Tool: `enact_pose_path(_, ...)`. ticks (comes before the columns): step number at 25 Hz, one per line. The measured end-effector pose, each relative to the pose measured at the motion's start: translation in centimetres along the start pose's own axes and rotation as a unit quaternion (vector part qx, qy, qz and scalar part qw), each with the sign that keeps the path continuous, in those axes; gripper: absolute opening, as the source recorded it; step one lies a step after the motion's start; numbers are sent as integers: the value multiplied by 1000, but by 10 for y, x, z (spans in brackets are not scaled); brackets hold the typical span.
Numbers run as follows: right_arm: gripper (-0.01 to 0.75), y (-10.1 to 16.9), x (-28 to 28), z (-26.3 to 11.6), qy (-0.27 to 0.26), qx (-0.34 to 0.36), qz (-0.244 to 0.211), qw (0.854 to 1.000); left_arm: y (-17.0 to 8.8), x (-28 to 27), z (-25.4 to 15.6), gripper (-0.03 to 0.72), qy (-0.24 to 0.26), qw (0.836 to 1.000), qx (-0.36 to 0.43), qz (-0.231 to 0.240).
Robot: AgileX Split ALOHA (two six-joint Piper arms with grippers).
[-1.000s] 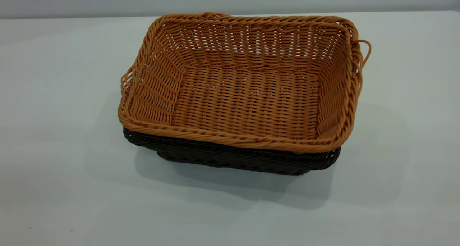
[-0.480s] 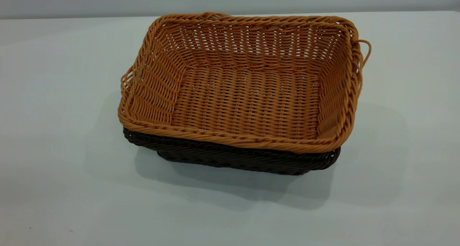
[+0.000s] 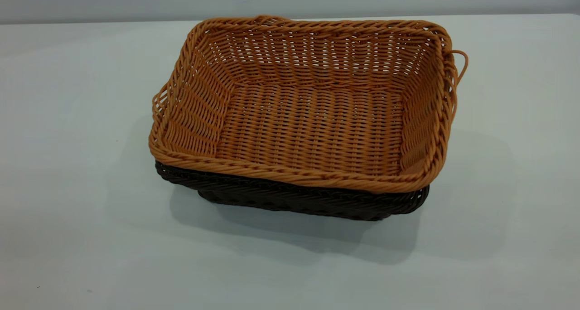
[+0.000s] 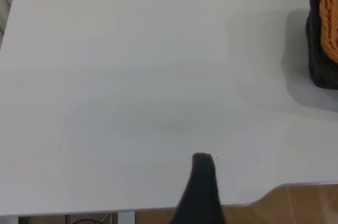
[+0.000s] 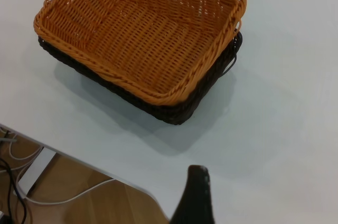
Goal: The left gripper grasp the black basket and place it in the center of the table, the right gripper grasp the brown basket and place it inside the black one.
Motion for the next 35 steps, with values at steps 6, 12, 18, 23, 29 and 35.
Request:
enact_pose_path(6, 592, -3, 4, 2, 3, 44, -72, 996, 0, 0, 0, 584, 1, 1000, 0, 0)
enact_pose_path(12, 592, -13, 4, 1, 6, 122, -156, 980, 0, 0, 0, 584, 1, 1000, 0, 0)
enact_pose_path(18, 592, -22, 1, -3, 8, 166, -202, 965, 0, 0, 0, 584, 1, 1000, 0, 0)
enact_pose_path(23, 592, -22, 0, -3, 7, 172, -203, 964, 0, 1, -1, 584, 2, 1000, 0, 0)
enact_pose_path(29, 592, -22, 0, -3, 7, 173, -203, 964, 0, 1, -1, 584, 2, 1000, 0, 0)
enact_pose_path(35, 592, -22, 0, -3, 7, 173, -204, 964, 0, 1, -1, 584, 2, 1000, 0, 0)
Point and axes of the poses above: a point on each arm's last joint axis where the gripper is mounted, x pointing out along that axis toward the gripper, y along the wrist's bending axis when the last joint is at zero, z = x × y, the point moved 2 cm from there along x, pointing out along that axis toward the gripper, and after that the axes turned 3 degrees about -x, right-handed, at the moved point
